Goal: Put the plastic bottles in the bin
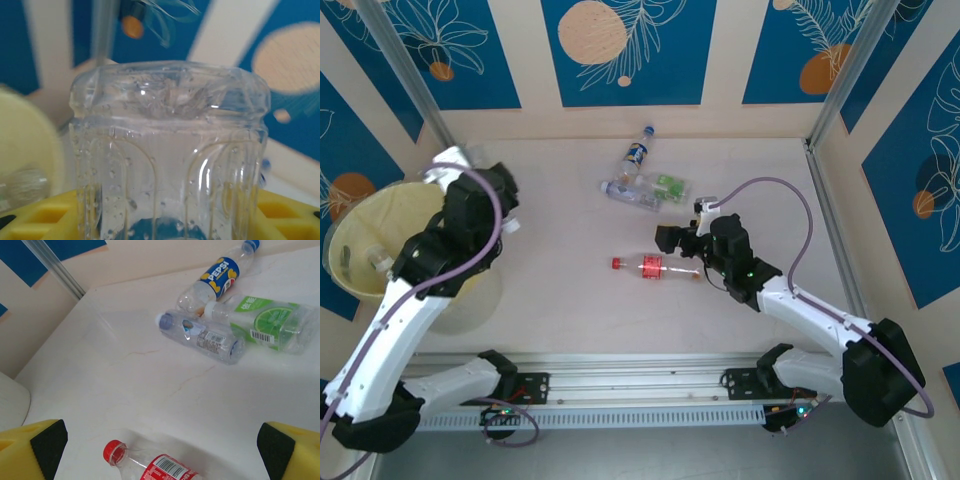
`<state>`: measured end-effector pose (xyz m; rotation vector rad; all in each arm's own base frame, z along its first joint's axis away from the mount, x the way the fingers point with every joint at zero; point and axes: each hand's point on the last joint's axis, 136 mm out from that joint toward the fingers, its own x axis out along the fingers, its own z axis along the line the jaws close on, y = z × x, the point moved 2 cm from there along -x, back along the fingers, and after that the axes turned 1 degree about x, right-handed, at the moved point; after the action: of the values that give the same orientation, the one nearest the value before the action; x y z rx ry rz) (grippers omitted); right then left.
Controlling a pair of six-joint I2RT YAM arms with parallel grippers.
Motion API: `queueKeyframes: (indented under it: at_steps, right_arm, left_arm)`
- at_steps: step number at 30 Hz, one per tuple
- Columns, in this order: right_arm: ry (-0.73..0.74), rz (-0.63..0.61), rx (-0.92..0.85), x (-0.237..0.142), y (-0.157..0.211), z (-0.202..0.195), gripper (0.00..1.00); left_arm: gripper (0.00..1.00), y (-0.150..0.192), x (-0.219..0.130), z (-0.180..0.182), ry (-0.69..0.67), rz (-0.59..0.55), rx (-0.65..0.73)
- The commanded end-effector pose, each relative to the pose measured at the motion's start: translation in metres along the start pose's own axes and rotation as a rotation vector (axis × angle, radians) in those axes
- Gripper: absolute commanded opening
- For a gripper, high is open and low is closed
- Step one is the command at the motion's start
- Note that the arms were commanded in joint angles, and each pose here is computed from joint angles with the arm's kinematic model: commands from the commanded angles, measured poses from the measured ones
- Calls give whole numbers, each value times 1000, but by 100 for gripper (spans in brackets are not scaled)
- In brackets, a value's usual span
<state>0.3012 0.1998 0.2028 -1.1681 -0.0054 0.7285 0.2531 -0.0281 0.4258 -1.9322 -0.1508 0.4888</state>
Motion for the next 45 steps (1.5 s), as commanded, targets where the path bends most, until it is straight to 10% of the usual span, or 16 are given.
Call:
queueKeyframes:
  at_steps: [1, 10, 19, 23, 35, 45]
  right_arm:
    - [-57, -35, -14, 2, -20, 17, 100]
    - [-71, -4, 2, 8, -16, 19, 100]
    - [-84, 25, 11, 9, -8, 20, 100]
    - [-69, 30, 9, 7, -6, 18, 100]
    - [-45, 54, 10, 10, -1, 13, 100]
    - [141, 32, 237, 0, 4, -19, 100]
  left_arm:
    - [0, -34, -22, 60, -243, -229, -243]
    - [0, -48, -43, 127, -427, -474, -499]
    - [2, -10, -7, 155, -570, -354, -611]
    - [14, 8, 4, 163, -614, -284, -659]
    - [97, 7, -4, 168, -581, -282, -634]
    - [100, -18, 19, 127, -407, -185, -445]
